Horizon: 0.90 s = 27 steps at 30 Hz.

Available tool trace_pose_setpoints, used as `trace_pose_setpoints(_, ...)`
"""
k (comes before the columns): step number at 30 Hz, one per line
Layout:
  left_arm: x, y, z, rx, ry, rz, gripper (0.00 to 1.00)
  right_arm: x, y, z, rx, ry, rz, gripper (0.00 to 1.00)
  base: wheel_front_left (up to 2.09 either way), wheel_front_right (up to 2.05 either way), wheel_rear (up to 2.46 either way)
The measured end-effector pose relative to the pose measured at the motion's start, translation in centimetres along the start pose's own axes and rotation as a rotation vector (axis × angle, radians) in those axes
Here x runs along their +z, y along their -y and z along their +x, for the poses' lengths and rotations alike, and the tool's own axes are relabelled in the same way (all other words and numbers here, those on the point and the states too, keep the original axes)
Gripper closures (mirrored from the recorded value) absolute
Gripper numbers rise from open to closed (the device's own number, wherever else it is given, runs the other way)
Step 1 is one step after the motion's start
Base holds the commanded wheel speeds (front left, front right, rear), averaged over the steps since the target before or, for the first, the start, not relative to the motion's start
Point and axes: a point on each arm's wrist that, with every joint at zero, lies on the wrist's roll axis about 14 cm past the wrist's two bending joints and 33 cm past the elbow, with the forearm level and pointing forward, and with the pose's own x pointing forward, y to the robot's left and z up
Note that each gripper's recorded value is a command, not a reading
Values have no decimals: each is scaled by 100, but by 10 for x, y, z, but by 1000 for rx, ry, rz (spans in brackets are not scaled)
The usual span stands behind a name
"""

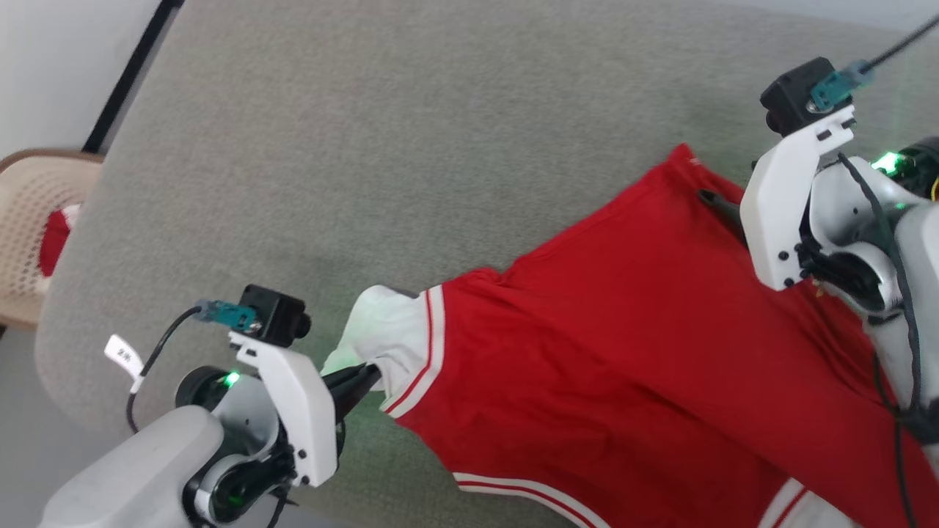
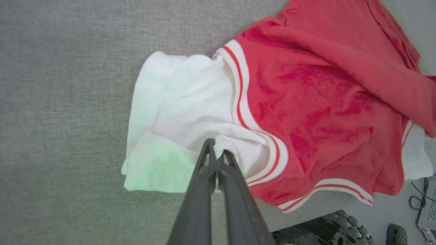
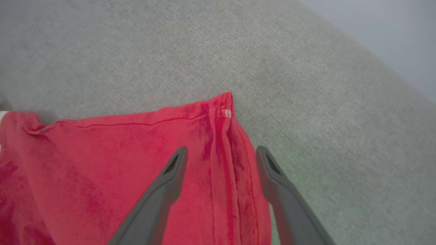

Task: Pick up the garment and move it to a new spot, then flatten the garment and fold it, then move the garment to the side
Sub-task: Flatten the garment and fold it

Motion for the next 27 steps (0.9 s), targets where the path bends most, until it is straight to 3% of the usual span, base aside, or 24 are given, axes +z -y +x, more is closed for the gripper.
trace_pose_setpoints(7,-8,-10,5,25,-21,-23,100,-34,-3,49,40,-206,-53,0,0,0,0)
trace_pose_setpoints(15,-11,-16,9,37,-33,-38,100,-47,-7,66,62,-317,-117,0,0,0,0)
trace_pose_setpoints(16,-11,-17,10,39,-33,-37,100,-48,-5,66,64,-327,-105,85,0,0,0)
trace_pose_setpoints(17,-10,-18,10,38,-32,-35,100,-48,-4,66,66,-332,-89,100,0,0,0)
trace_pose_setpoints(27,40,-38,1,81,4,80,100,-22,20,41,22,-207,-32,100,0,0,0)
